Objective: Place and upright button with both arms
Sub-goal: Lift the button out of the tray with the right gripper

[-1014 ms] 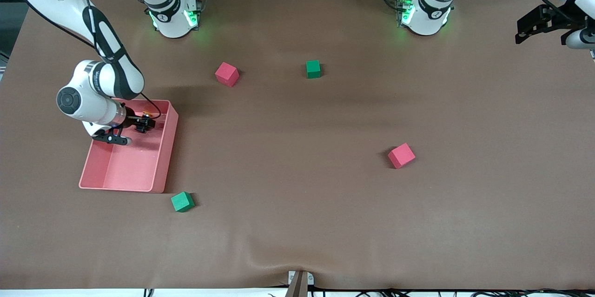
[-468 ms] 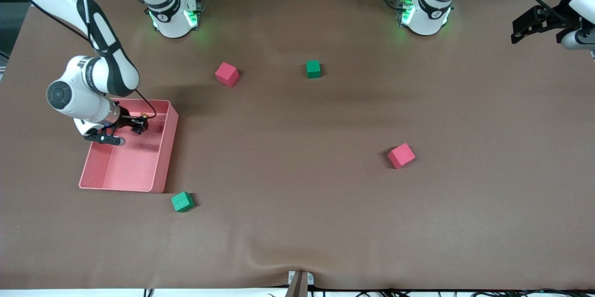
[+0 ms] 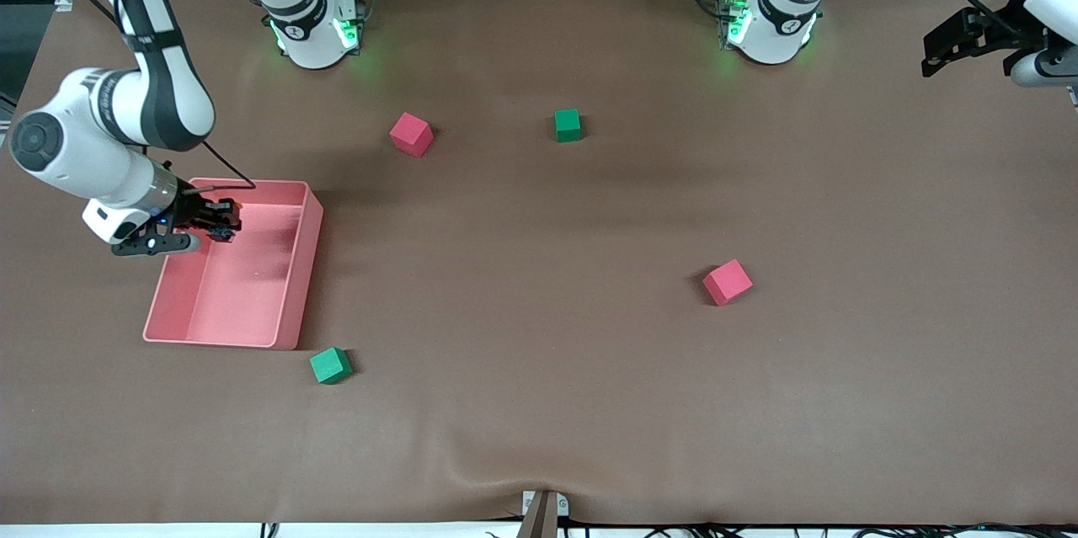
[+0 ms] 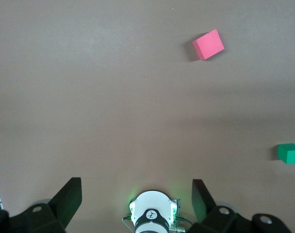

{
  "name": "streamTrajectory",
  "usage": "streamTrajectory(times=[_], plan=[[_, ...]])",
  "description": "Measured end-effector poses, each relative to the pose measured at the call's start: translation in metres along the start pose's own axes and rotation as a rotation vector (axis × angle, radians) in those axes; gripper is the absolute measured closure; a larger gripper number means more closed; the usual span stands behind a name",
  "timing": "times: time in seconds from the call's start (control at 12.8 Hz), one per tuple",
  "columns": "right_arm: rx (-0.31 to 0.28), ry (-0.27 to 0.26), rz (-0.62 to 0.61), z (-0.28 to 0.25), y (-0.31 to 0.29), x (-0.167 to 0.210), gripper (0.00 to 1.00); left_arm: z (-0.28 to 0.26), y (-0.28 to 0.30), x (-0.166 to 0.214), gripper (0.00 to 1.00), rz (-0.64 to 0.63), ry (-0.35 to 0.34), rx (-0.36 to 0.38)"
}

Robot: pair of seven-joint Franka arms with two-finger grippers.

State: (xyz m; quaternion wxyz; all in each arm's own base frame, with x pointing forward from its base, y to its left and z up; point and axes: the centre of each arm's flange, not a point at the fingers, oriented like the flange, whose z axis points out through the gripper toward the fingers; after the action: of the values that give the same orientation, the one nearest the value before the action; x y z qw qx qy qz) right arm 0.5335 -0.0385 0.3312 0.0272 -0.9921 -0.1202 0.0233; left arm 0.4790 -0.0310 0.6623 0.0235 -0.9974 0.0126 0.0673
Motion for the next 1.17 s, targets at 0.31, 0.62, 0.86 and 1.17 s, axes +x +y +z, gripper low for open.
streamTrajectory(times=[0.31,0.62,0.86,1.17], plan=[[-0.011,0.015,-0.345,-0.055,-0.141,0.062,0.58,0.003,0.000,0.001,0.00,0.000,-0.006,0.000],[-0.022,0.019,-0.404,-0.032,-0.266,0.113,0.58,0.006,-0.001,0.002,0.00,-0.002,-0.004,0.000],[-0.028,0.037,-0.429,-0.005,-0.340,0.146,0.58,0.008,-0.001,0.003,0.00,-0.003,-0.004,0.000],[-0.034,0.046,-0.575,0.048,-0.446,0.148,0.58,0.014,-0.002,0.005,0.00,-0.005,-0.014,0.000]])
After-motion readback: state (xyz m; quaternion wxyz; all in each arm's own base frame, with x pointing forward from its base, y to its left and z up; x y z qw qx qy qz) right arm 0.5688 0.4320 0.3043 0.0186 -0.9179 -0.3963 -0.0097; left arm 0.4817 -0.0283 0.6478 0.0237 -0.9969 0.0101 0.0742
